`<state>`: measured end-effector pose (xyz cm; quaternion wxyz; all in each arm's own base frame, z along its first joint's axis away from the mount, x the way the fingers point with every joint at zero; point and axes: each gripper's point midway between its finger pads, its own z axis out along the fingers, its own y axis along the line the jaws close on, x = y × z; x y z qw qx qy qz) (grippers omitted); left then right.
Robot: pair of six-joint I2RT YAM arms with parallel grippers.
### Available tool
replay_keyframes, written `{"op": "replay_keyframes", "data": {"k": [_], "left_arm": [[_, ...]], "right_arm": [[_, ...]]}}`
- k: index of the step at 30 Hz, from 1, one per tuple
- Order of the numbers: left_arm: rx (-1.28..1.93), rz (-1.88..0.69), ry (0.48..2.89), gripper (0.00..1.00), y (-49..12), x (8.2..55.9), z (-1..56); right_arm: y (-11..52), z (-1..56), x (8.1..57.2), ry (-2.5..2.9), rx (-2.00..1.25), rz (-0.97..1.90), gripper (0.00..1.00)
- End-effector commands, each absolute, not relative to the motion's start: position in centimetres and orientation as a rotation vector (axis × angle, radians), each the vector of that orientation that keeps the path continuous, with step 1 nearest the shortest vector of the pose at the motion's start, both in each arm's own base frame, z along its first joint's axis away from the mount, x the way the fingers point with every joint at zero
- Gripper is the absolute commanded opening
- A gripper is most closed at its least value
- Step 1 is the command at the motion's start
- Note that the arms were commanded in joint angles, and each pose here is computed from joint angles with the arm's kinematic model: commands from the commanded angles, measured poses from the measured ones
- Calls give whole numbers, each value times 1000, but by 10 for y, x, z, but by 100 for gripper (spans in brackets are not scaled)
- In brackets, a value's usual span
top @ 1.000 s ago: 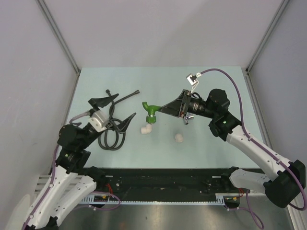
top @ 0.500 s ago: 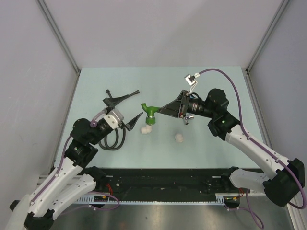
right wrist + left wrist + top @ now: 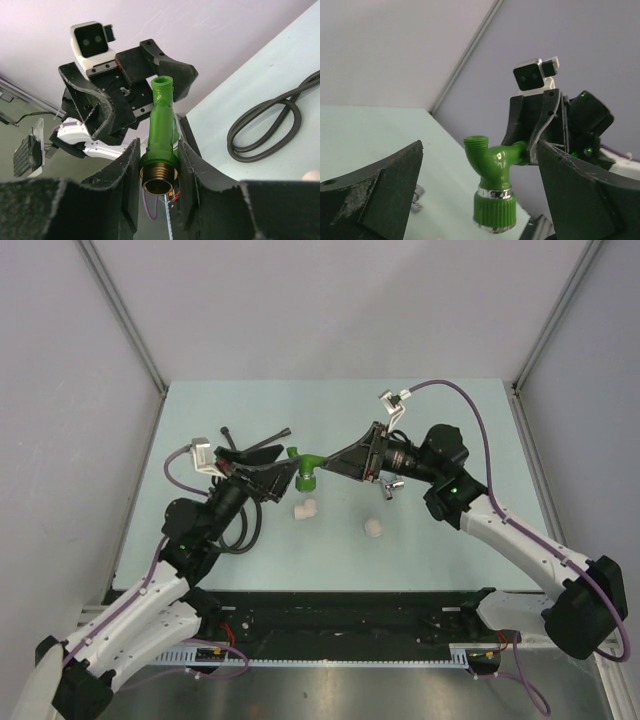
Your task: Install the water faucets
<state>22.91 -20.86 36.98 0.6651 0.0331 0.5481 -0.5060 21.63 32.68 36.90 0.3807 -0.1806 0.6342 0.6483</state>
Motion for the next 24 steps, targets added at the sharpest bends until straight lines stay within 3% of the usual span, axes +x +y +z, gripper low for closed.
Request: {"op": "replay_keyframes", "data": {"k": [1,10,13,18,23,24], "left_arm": [[-112,-1446,1144,97,-212,221,400],[-141,-1646,1116,81,-225,215,402],[-139,-1668,1089,69,-224,212,406],[-127,-1676,1078,41,-224,210,409],[-126,-1671,1105,0,-226,212,404],[-131,-1667,1107,0,-226,212,403]], "right_arm": [[335,398,211,1472,-516,1703,0],[343,395,213,1462,-516,1738,0],[344,390,216,1481,-508,1729,0],[346,384,219,1509,-504,1723,0],[347,379,221,1531,-496,1717,0],[346,377,221,1543,-492,1717,0]]}}
